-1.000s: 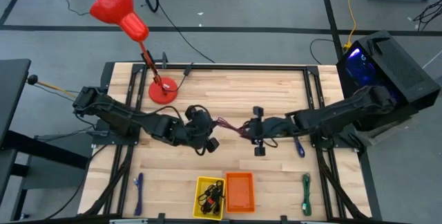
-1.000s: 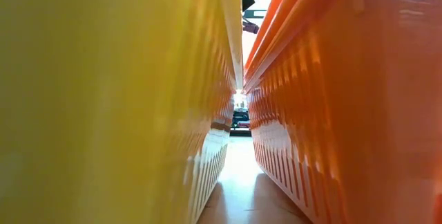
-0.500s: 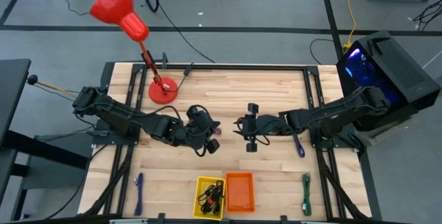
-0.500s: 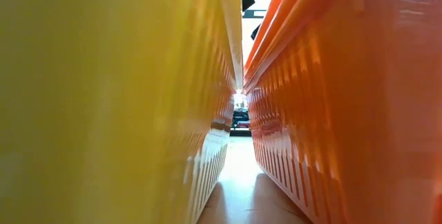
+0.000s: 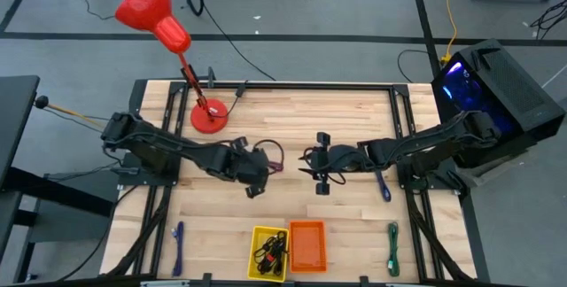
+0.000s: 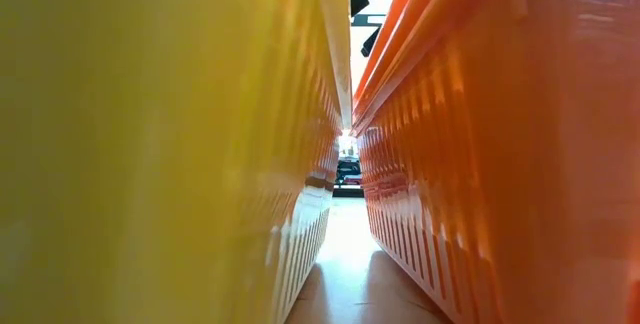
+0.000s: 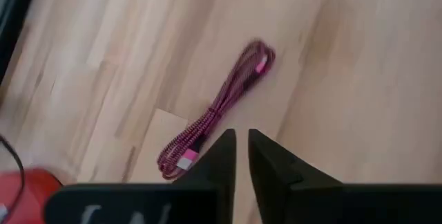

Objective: Pick & Place USB Port
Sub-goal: Put the black and pink charger cable into the orange bin

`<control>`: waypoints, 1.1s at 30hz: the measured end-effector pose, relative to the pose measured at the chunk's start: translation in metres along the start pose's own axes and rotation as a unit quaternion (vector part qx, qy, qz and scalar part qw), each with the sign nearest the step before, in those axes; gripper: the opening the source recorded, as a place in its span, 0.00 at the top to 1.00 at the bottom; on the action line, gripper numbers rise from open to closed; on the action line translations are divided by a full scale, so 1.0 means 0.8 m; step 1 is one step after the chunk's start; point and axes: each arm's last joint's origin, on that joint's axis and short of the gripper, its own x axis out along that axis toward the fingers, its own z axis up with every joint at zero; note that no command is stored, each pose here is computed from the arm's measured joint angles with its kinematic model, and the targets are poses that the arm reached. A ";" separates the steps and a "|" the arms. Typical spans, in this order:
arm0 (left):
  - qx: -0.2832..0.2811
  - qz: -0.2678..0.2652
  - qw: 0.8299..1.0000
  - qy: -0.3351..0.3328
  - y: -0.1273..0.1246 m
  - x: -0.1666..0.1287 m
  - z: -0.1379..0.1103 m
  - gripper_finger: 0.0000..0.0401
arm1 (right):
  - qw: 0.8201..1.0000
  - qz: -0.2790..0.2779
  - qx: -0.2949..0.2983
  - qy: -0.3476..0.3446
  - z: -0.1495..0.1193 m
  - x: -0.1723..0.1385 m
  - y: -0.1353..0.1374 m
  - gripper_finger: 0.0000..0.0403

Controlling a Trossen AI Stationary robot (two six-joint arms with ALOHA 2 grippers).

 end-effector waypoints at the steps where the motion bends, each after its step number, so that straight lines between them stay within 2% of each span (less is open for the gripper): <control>1: 0.024 0.000 1.000 0.011 0.000 0.008 0.000 0.87 | 1.000 0.000 0.001 -0.004 0.001 0.000 0.000 0.64; 4: 0.079 -0.001 0.996 0.040 0.005 0.030 0.003 0.80 | 1.000 0.001 0.004 -0.006 0.002 0.000 0.000 0.64; 9: 0.134 -0.022 0.988 0.078 0.015 0.061 0.006 0.67 | 1.000 0.002 0.008 -0.002 0.001 0.000 0.000 0.64; 18: 0.145 -0.023 0.982 0.117 0.033 0.094 0.007 0.50 | 1.000 0.028 0.007 -0.002 0.001 0.000 0.002 0.64; 21: 0.134 -0.021 0.984 0.114 0.041 0.102 0.012 0.48 | 1.000 0.028 0.006 -0.003 0.001 0.000 0.002 0.64; 24: 0.118 -0.043 0.986 0.106 0.047 0.111 0.017 0.48 | 1.000 0.029 0.005 -0.004 0.001 -0.001 0.003 0.64; 29: 0.128 -0.071 0.981 0.125 0.046 0.131 0.014 0.51 | 0.999 0.033 0.002 -0.002 0.001 -0.002 0.007 0.64; 33: 0.132 -0.074 0.979 0.135 0.045 0.139 0.011 0.52 | 0.999 0.035 -0.006 -0.005 0.001 -0.002 0.009 0.64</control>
